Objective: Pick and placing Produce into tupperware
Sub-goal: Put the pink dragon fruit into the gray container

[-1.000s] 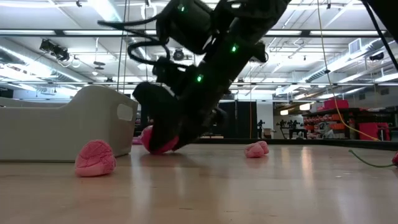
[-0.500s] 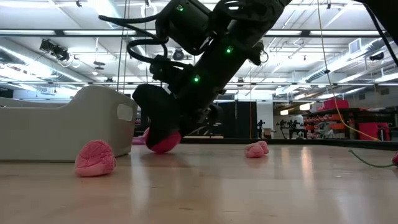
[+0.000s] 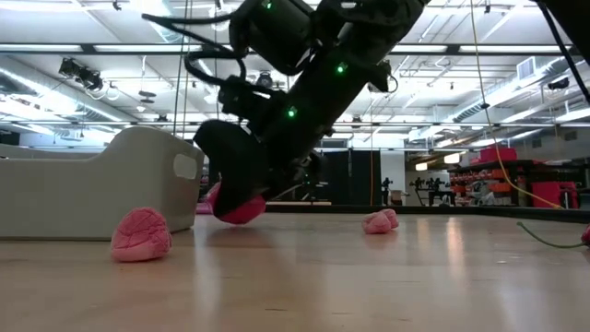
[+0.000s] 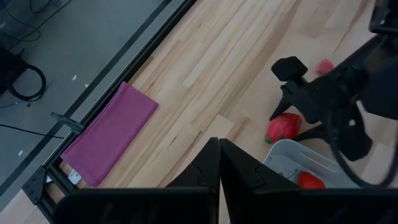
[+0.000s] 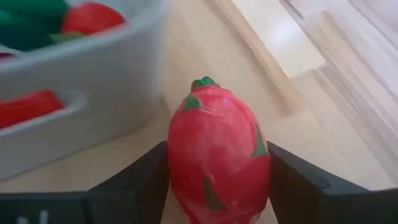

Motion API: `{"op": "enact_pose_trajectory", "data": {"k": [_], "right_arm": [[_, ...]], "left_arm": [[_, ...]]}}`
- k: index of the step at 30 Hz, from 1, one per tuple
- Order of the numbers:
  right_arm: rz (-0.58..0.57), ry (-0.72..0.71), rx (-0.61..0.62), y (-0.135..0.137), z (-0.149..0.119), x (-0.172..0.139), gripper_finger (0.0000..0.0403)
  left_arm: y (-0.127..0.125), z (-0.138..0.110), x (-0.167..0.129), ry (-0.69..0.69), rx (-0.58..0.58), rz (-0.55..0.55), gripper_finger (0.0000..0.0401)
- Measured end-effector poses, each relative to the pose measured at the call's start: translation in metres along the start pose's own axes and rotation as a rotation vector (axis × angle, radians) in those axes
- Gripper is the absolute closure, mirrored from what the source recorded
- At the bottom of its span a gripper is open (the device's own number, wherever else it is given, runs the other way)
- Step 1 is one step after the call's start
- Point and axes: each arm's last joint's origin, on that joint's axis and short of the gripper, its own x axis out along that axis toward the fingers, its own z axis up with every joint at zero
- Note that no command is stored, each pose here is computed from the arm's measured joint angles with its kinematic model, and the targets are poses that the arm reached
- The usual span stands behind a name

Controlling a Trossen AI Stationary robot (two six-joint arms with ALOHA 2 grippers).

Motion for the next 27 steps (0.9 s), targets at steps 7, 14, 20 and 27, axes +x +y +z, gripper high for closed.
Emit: {"op": "enact_pose_trajectory", "data": {"k": [7, 14, 20, 27], "right_arm": [[0.005, -0.007, -0.035, 0.012, -0.001, -0.015, 0.017], [-0.133, -0.048, -0.049, 0.006, 0.019, -0.068, 0.0176], [-0.063, -0.203, -0.035, 0.009, 0.049, -0.116, 0.0158], [0.131, -0.309, -0.001, 0.022, 0.061, -0.114, 0.0179]], "left_arm": [[0.0, 0.0, 0.0, 0.0, -0.001, 0.0, 0.0379], [0.0, 0.0, 0.0, -0.001, -0.002, -0.001, 0.0387], [0.0, 0.0, 0.0, -0.001, -0.002, -0.001, 0.0385], [-0.001, 0.0, 0.0, -0.004, -0.006, -0.004, 0.0379]]}}
